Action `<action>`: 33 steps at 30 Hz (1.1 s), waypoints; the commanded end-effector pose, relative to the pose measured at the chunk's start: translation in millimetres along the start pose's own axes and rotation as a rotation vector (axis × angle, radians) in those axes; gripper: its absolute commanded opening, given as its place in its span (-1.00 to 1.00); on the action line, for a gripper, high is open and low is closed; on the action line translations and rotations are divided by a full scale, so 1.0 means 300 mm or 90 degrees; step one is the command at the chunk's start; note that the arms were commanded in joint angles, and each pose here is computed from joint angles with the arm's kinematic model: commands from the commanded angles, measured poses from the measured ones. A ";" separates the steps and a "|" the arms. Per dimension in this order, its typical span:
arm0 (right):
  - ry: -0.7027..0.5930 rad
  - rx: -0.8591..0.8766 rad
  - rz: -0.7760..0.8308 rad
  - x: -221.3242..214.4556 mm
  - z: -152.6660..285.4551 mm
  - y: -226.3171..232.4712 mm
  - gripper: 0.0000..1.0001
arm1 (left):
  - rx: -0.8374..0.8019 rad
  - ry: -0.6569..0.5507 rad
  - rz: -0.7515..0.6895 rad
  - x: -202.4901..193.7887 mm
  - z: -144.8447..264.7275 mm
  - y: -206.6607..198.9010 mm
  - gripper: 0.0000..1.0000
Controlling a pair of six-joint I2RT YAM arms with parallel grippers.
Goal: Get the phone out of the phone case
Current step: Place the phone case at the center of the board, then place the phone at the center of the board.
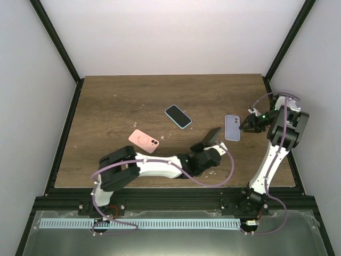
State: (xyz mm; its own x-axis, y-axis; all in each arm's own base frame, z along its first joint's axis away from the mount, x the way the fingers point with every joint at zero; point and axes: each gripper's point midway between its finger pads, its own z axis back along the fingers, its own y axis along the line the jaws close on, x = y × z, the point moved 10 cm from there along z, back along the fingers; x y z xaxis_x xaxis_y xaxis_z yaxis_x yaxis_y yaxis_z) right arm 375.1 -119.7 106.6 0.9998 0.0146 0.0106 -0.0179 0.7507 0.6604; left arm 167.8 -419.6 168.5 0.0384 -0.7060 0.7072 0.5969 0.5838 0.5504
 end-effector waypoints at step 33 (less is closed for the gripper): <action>-0.379 0.038 0.146 -0.354 0.133 0.286 -0.06 | 0.102 0.169 -0.122 -0.033 -0.356 -0.087 -0.19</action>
State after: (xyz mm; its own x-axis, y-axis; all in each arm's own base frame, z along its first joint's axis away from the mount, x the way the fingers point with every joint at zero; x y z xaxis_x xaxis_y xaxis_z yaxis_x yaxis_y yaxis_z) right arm 266.9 -84.3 184.1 0.8267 -0.2066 0.5234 -0.2159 0.7425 0.6341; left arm 235.3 -463.2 84.5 0.1389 -0.9189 0.3691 0.4828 0.3883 0.7849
